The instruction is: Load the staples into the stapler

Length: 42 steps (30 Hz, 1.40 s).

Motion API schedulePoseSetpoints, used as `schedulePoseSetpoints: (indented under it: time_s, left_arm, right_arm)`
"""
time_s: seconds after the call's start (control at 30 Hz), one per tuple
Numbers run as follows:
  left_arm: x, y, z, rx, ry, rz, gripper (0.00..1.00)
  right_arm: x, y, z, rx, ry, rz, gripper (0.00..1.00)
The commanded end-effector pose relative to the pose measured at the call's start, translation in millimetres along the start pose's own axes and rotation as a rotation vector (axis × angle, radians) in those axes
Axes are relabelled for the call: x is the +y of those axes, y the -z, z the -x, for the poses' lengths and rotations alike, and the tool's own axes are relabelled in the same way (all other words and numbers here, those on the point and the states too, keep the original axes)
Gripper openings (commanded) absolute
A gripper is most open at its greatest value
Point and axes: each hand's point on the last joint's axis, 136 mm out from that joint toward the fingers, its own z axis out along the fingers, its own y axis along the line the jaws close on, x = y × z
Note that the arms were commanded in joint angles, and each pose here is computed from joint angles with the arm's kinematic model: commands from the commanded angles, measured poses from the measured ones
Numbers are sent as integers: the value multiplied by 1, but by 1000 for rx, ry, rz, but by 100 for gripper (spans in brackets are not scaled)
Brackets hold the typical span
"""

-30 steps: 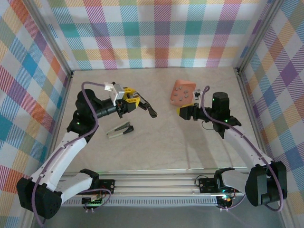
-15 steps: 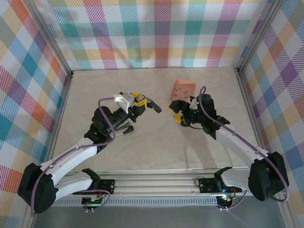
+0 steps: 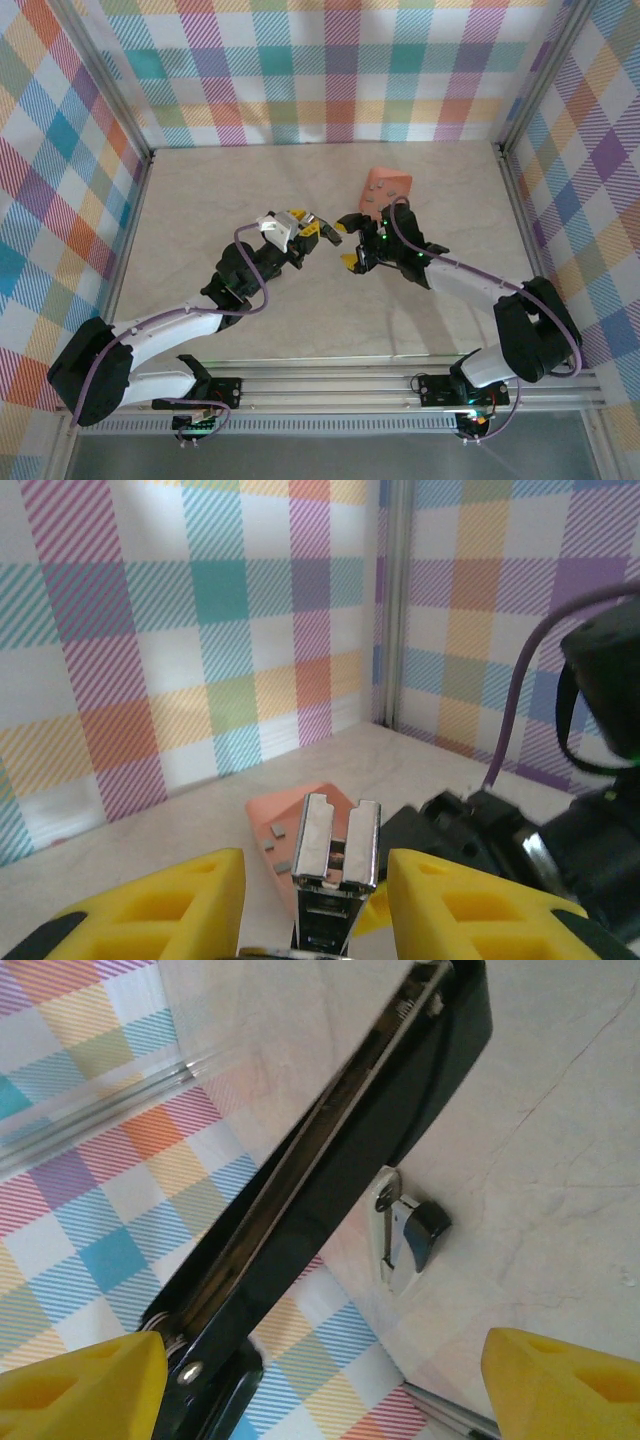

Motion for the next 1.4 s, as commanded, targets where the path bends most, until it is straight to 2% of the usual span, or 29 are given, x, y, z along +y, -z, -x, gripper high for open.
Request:
schedulePoseSetpoints:
  time_s: [0.0, 0.4, 0.67, 0.73, 1.0, 1.07, 1.2, 1.3, 1.37]
  left_arm:
    - [3, 7, 52, -201, 3, 38, 0]
    - [-6, 12, 41, -192, 39, 20, 0]
    - [-16, 13, 34, -188, 60, 7, 0]
    - [-17, 13, 32, -182, 60, 5, 0]
    - [-15, 27, 7, -68, 32, 15, 0]
    - [-13, 34, -1, -32, 31, 26, 10]
    - [-1, 52, -14, 35, 55, 79, 50]
    - [11, 70, -22, 79, 95, 141, 68]
    - [17, 84, -22, 94, 118, 171, 73]
  right_arm:
    - [20, -8, -2, -15, -121, 89, 82]
    - [30, -24, 10, -65, -219, 180, 81]
    - [43, -44, 4, -27, -252, 220, 74]
    - [46, -46, 5, -31, -254, 228, 69]
    - [34, -49, 17, -89, -210, 199, 27]
    - [32, -53, 18, -90, -176, 187, 19]
    - [27, -63, 19, -72, -63, 129, 14]
    - [25, -69, 20, -59, 51, 80, 12]
    - [22, -71, 20, -56, 138, 38, 11]
